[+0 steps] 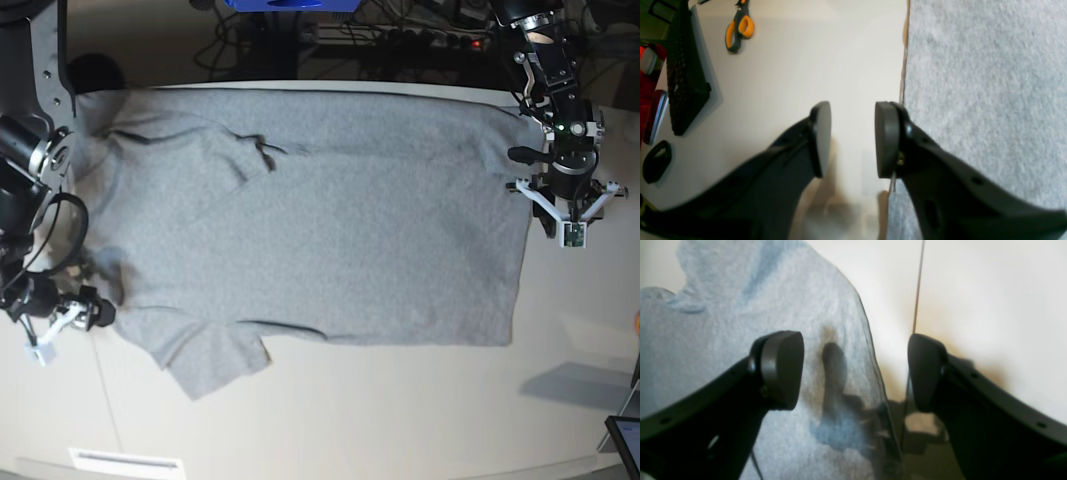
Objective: Fold the T-shirt properly
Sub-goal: 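Release the shoulders and move both grippers to the shirt's hem corners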
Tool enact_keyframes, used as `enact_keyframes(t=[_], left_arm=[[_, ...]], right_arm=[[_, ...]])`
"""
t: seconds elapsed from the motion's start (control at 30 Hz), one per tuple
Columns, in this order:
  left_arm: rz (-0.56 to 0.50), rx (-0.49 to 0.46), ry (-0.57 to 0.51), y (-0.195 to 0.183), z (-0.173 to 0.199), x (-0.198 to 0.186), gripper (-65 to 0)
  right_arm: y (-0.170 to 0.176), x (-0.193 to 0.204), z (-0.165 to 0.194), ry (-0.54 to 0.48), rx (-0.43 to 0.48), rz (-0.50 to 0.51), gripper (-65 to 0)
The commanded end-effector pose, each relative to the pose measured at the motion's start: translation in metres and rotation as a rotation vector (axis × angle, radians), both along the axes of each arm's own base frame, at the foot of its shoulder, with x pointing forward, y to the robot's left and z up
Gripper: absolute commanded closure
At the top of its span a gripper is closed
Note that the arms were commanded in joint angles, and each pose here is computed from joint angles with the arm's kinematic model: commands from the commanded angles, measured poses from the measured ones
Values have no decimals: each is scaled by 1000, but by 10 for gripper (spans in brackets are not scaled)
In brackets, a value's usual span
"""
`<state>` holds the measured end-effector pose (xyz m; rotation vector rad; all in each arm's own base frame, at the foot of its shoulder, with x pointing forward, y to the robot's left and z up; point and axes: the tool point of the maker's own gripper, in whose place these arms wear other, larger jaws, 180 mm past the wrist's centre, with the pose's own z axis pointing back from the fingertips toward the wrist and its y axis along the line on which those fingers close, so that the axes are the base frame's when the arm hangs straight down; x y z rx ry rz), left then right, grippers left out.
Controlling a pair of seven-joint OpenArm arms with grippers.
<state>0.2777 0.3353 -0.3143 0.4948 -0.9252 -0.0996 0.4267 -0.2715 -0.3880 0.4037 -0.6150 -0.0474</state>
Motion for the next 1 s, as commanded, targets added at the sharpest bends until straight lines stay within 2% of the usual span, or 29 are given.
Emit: enact_keyframes(t=[0.0,0.23,0.5,0.7,0.73,0.87,0.97], left_arm=[[-8,27,-45,3,15,6,-223],[-6,30,-37,4,13,3,-223],[-6,30,-36,4,12,3,-223],[-6,31,-38,4,13,4,-223],[-6,31,-41,4,14,5,-223],[-6,31,-45,4,15,6,-223],[-3,19,-68,4,21,14,-223]], right_arm=[[-7,17,23,-74,-8,-11,-466],[-8,7,9,-43,-23,-8,-466],[22,4,-6,-8,33,21,-466],[31,6,-8,-9,46,31,-463],[33,6,-8,-9,49,32,-445],[35,6,-9,-8,51,34,-300],[36,6,-9,-8,52,35,-226]])
